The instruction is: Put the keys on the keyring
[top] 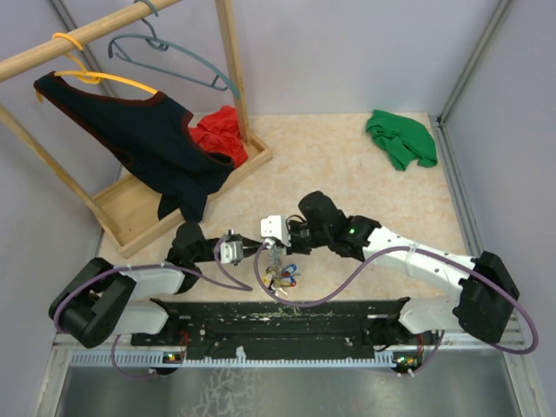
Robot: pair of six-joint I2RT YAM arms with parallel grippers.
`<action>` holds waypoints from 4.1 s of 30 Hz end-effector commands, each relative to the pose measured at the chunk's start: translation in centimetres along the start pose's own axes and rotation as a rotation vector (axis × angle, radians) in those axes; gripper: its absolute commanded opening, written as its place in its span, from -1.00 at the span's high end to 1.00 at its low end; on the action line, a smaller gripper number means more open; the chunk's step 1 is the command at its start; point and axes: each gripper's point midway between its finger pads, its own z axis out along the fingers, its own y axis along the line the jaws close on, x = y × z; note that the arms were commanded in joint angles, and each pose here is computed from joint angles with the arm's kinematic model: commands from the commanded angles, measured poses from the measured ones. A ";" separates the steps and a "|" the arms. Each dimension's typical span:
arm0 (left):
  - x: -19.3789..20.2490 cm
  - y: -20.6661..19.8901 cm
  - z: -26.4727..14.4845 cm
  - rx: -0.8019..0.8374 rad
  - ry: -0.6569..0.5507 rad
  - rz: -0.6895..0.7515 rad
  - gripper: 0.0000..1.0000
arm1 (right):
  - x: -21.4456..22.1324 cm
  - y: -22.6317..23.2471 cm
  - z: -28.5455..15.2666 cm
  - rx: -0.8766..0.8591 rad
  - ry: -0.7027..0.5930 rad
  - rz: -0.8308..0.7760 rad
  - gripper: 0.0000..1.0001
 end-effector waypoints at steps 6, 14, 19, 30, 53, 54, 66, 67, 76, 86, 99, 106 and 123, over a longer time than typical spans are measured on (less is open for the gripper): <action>-1.4 0.7 0.5 0.015 -0.043 0.040 0.99 | -3.6 -1.6 -0.6 0.047 -0.088 -0.041 1.00; -1.4 0.7 0.6 0.020 -0.042 0.035 0.99 | -3.9 -1.5 -0.5 0.034 -0.105 -0.045 1.00; -1.3 0.6 0.6 0.029 -0.043 0.031 1.00 | -4.1 -1.3 -0.5 0.027 -0.112 -0.045 1.00; -1.4 0.6 0.7 0.030 -0.042 0.025 0.99 | -4.5 -0.9 -0.3 -0.003 -0.125 -0.050 1.00; -2.1 0.6 0.6 0.013 -0.066 0.028 1.00 | -5.3 0.0 0.8 -0.050 -0.199 -0.020 1.00; -2.1 0.6 0.6 0.013 -0.066 0.030 1.00 | -5.5 0.0 0.7 -0.050 -0.210 -0.019 1.00; -1.9 0.5 0.9 0.015 -0.050 0.033 1.00 | -7.5 0.2 0.7 -0.073 -0.323 0.004 1.00; -2.0 0.5 0.9 0.012 -0.054 0.033 1.00 | -7.5 0.3 0.8 -0.083 -0.327 0.004 1.00; -3.2 0.7 0.5 -0.030 -0.113 0.039 1.00 | -7.3 0.3 2.1 -0.134 -0.372 0.030 1.00; -3.8 1.7 -0.1 -0.113 -0.140 0.056 1.00 | -6.8 0.2 1.4 -0.141 -0.344 0.029 0.90; -4.1 2.2 -0.5 -0.150 -0.181 0.037 1.00 | -6.5 -1.1 -1.8 -0.047 -0.308 0.031 0.34; -4.0 2.0 -0.5 -0.139 -0.179 0.035 1.00 | -4.8 -2.3 -2.8 0.057 -0.274 0.068 0.33; -2.7 3.7 -2.3 -0.270 -0.093 0.027 1.00 | 2.6 -2.7 -1.1 0.181 -0.048 0.403 0.24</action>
